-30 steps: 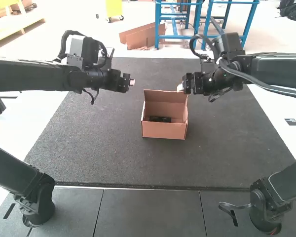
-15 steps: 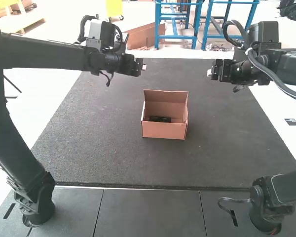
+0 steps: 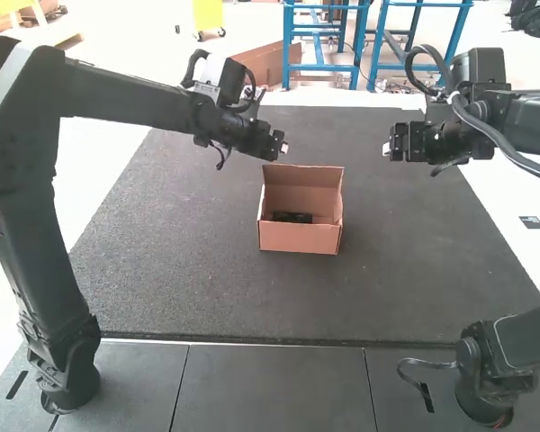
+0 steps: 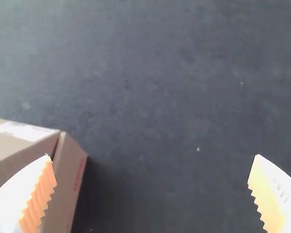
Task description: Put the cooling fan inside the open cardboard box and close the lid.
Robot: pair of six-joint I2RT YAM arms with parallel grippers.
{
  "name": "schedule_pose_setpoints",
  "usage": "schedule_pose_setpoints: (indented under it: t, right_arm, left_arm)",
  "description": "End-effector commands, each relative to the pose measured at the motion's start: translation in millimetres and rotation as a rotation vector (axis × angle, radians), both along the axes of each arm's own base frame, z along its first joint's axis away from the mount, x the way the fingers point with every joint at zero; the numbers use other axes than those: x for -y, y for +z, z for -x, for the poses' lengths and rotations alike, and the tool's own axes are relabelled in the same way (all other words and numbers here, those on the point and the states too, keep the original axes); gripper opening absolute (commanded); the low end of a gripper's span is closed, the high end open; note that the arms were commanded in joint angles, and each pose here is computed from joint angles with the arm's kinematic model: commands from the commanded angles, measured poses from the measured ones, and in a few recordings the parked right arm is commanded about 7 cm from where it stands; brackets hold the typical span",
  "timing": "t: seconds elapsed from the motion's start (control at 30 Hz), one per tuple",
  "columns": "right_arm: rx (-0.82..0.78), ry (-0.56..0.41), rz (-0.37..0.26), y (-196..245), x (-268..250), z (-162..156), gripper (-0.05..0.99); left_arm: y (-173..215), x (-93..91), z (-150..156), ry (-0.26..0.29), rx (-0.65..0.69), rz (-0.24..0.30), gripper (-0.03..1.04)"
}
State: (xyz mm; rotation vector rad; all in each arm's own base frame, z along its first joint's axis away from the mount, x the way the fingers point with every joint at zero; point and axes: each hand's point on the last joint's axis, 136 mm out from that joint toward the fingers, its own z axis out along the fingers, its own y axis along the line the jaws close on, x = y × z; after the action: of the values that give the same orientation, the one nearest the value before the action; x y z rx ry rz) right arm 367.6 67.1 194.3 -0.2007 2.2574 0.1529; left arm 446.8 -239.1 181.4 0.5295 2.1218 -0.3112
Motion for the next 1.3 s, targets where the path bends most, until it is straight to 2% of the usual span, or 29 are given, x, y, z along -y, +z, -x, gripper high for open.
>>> schedule_pose_setpoints:
  t: [0.0, 0.23, 0.43, 0.57, 0.73, 0.87, 0.93, 1.03, 1.07, 1.13, 1.2, 1.27]
  right_arm:
    - [0.023, -0.003, 0.040, 9, 10, -11, 0.91]
    - [0.006, -0.029, 0.036, 5, 21, -26, 0.91]
    - [-0.005, -0.016, 0.009, 4, 16, -31, 0.91]
    - [-0.008, -0.014, 0.009, 3, 16, -31, 0.91]
    - [-0.035, -0.013, 0.010, -1, 16, -27, 0.91]
    - [-0.047, -0.015, 0.008, -3, 17, -24, 0.91]
    - [-0.044, -0.020, 0.001, -1, 16, -25, 0.91]
    - [-0.037, -0.020, -0.022, 4, 14, -26, 0.91]
    - [-0.035, -0.013, -0.028, 5, 12, -25, 0.91]
    - [-0.036, -0.007, -0.064, 7, 8, -23, 0.91]
    - [-0.029, 0.017, -0.083, 10, 1, -20, 0.91]
    - [0.001, 0.022, -0.085, 15, 0, -23, 0.91]
  left_arm:
    - [3, 8.9, 4, -0.030, 0.002, -0.009, 0.97]
    - [-29, 1.3, 23, -0.035, -0.100, -0.063, 0.97]
    - [-49, -3.2, 31, -0.041, -0.133, -0.089, 0.97]
    - [-81, -8.8, 40, -0.051, -0.166, -0.124, 0.97]
    - [-110, -13.2, 43, -0.066, -0.137, -0.139, 0.97]
    - [-117, -16.2, 42, -0.063, -0.127, -0.149, 0.97]
    - [-98, -14.1, 34, -0.056, -0.088, -0.132, 0.97]
    - [-8, -18.7, 17, -0.006, 0.042, -0.050, 0.97]
    - [25, -23.1, 12, 0.014, 0.101, -0.011, 0.97]
    - [73, -37.6, 11, 0.044, 0.182, 0.028, 0.97]
    - [92, -47.9, 16, 0.050, 0.211, 0.041, 0.97]
    - [98, -52.1, 27, 0.030, 0.213, 0.049, 0.97]
